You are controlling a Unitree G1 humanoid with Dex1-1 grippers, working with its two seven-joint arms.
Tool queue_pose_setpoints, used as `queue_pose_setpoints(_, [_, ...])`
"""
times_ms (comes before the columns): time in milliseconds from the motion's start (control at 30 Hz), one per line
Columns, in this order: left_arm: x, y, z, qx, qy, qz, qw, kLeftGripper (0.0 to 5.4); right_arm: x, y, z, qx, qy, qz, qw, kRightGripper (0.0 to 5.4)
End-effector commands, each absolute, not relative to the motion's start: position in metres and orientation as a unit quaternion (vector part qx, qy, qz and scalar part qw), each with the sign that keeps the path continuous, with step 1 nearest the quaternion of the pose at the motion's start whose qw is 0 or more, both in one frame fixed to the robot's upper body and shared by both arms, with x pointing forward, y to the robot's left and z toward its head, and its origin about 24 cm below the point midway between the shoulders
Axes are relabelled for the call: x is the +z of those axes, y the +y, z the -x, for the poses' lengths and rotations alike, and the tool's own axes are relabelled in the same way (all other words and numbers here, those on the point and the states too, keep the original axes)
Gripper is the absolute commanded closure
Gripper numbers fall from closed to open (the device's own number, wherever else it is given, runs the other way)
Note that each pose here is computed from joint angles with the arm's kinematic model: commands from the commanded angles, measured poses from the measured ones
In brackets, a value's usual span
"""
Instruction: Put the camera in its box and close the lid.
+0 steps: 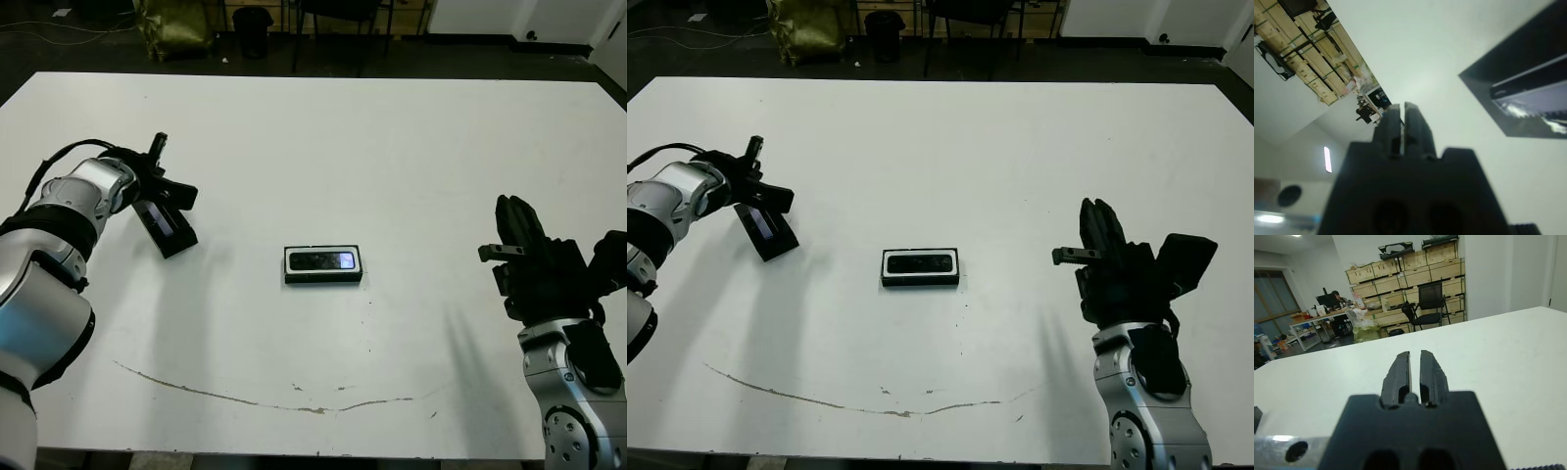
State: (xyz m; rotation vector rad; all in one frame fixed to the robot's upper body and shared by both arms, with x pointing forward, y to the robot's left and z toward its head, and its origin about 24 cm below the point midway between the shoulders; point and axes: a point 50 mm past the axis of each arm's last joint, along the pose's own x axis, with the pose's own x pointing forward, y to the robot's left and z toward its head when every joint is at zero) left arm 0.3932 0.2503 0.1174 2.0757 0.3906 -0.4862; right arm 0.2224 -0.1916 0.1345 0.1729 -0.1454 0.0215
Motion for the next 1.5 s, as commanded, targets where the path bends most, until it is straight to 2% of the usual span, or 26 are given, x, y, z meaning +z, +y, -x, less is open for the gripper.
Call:
queue_pose_setpoints(33, [0.105,0.250,-0.389,-0.220,0.171,-0.852,0.442,5.40,0.127,-0.194,-0.220,0.000,-0.052,-0.097,0.994,5.39])
queue_pose_setpoints(300, [0.101,0.246,-0.389,-0.237,0.208,-0.843,0.435,5.40,0.130,-0.194,-0.218,-0.007,-0.054,-0.080,0.995,5.39])
queue_pose_setpoints(600, [0.097,0.243,-0.388,-0.253,0.225,-0.842,0.420,5.40,0.128,-0.195,-0.217,0.002,-0.053,-0.097,0.994,5.39])
queue_pose_setpoints(833, [0.095,0.241,-0.388,-0.261,0.245,-0.813,0.459,5.40,0.123,-0.198,-0.217,0.003,-0.054,-0.098,0.994,5.39])
queue_pose_setpoints(1200, [0.104,0.234,-0.389,-0.289,0.281,-0.765,0.502,5.40,0.122,-0.197,-0.216,0.010,-0.057,-0.107,0.993,5.39])
queue_pose_setpoints(1400, [0.106,0.233,-0.389,-0.297,0.270,-0.758,0.514,5.40,0.122,-0.198,-0.216,0.010,-0.054,-0.120,0.991,5.39])
queue_pose_setpoints(1500, [0.107,0.231,-0.390,-0.299,0.265,-0.754,0.521,5.40,0.124,-0.198,-0.215,-0.002,-0.053,-0.096,0.994,5.39])
